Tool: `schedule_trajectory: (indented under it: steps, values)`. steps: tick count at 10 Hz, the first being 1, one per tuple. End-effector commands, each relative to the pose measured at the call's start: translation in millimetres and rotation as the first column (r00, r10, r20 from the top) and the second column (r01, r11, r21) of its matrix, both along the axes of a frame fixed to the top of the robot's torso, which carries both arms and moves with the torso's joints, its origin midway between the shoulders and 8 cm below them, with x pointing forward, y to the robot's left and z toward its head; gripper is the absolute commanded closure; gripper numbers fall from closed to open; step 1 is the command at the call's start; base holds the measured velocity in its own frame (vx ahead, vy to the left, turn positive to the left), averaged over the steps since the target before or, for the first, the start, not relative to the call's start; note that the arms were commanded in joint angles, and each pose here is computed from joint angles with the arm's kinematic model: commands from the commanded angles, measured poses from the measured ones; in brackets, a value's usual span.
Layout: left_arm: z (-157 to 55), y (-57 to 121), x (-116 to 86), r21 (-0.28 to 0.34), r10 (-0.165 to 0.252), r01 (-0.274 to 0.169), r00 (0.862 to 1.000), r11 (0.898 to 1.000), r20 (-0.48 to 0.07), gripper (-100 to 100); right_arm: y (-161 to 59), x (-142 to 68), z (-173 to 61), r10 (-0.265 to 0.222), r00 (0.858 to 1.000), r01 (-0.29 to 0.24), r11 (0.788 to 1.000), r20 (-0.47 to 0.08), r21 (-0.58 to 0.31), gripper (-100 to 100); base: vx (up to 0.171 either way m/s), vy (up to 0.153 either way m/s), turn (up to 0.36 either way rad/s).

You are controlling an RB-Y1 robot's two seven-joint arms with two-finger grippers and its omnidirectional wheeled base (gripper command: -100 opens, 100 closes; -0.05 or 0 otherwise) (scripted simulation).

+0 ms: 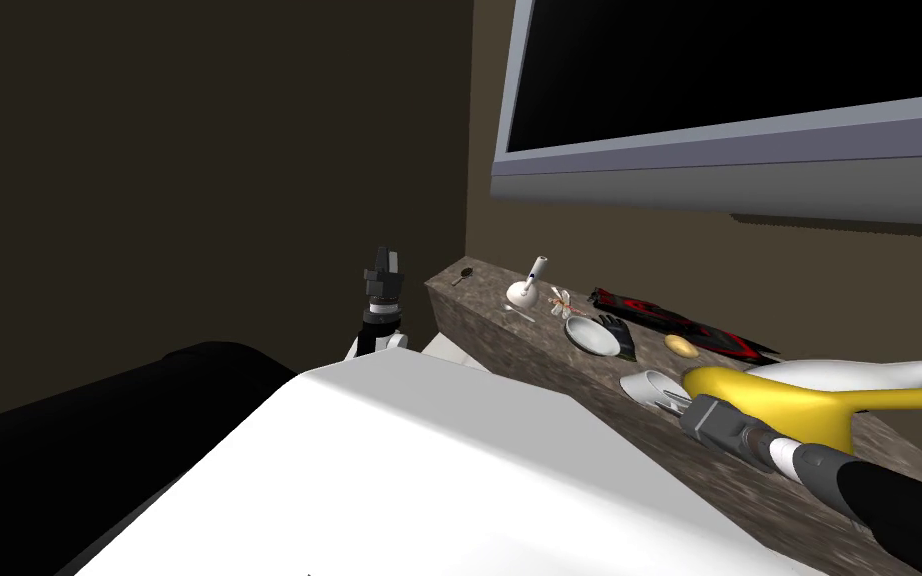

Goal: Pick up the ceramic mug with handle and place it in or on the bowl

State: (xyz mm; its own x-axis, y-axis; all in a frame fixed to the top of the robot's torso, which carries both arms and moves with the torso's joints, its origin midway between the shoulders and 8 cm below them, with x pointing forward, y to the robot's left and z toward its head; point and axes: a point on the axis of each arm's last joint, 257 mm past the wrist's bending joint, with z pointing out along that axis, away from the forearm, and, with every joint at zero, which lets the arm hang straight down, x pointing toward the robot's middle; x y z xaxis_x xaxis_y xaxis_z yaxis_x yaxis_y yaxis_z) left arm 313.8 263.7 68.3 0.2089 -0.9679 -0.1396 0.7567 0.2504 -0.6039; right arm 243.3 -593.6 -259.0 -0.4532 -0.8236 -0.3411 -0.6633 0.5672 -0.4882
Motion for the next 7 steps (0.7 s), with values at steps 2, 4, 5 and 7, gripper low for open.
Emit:
schedule_trajectory:
  steps: [2, 4, 5, 7]
  values:
    - [0.0, 0.0, 0.0, 0.0, 0.0, 0.0, 1.0, 1.0, 0.0, 0, -3.0, 21.8, 20.9, 0.019, 0.999, -0.019, 1.0, 0.033, -0.011, 100, -0.061, 0.021, 0.018]
    - [0.0, 0.0, 0.0, 0.0, 0.0, 0.0, 1.0, 1.0, 0.0, 0, -2.7, 30.8, 33.5, 0.041, 0.999, -0.041, 0.999, 0.027, -0.005, 100, -0.074, 0.016, 0.054]
    - [0.0, 0.0, 0.0, 0.0, 0.0, 0.0, 1.0, 1.0, 0.0, 0, -2.2, 32.5, 37.2, 0.049, 0.999, -0.049, 0.999, 0.02, -0.002, 100, -0.071, 0.003, 0.075]
    - [0.0, 0.0, 0.0, 0.0, 0.0, 0.0, 1.0, 1.0, 0.0, 0, -0.7, 35.0, 44.2, 0.068, 0.998, -0.068, 0.998, 0.003, 0.005, 100, -0.041, -0.005, 0.059]
